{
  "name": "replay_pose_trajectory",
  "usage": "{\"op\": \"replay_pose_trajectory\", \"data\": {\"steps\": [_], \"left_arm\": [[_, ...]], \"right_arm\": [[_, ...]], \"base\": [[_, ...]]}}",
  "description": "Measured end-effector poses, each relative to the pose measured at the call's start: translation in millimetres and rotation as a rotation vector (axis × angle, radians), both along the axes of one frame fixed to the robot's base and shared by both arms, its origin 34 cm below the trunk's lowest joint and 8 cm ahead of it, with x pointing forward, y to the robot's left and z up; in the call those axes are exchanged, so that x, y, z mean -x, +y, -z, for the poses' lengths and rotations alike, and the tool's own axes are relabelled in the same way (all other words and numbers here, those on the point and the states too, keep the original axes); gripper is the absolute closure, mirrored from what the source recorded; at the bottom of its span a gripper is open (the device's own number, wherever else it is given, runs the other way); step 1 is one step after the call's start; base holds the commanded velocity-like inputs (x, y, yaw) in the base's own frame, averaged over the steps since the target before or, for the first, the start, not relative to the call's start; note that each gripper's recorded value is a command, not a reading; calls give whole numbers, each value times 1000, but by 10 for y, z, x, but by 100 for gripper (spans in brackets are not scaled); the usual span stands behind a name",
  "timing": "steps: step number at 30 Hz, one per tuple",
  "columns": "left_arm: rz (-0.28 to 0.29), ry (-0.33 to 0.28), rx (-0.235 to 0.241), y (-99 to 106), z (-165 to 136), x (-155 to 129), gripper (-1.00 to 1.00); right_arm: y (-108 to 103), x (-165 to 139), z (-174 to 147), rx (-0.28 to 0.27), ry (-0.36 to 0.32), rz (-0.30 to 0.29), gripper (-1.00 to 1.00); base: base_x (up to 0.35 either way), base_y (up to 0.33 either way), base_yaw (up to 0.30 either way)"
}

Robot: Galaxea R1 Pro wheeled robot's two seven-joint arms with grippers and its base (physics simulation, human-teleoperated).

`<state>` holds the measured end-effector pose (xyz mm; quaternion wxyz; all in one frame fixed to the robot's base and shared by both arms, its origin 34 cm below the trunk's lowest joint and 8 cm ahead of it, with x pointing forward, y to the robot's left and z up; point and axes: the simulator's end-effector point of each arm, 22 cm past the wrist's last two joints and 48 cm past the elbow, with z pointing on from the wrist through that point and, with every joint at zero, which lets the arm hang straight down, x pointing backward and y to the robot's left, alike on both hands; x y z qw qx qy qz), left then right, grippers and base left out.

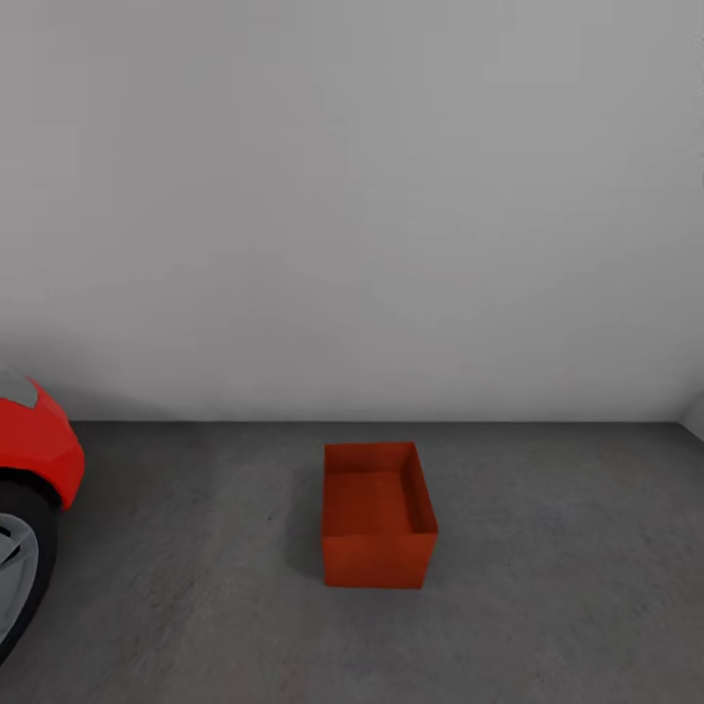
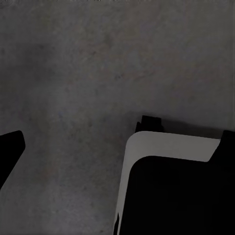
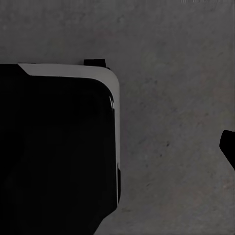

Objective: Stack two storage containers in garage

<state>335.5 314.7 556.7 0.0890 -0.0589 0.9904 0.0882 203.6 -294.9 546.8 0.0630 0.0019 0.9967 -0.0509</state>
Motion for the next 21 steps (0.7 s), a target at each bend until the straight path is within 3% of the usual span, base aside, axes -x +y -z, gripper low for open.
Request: {"op": "replay_pose_trajectory", "data": {"steps": [21], "left_arm": [[0,-35,1,-1,-72,-130,-100]], "right_arm": [[-5,-130,-26,1,-33,-4,-100]], "base": [[0,0,0]]}}
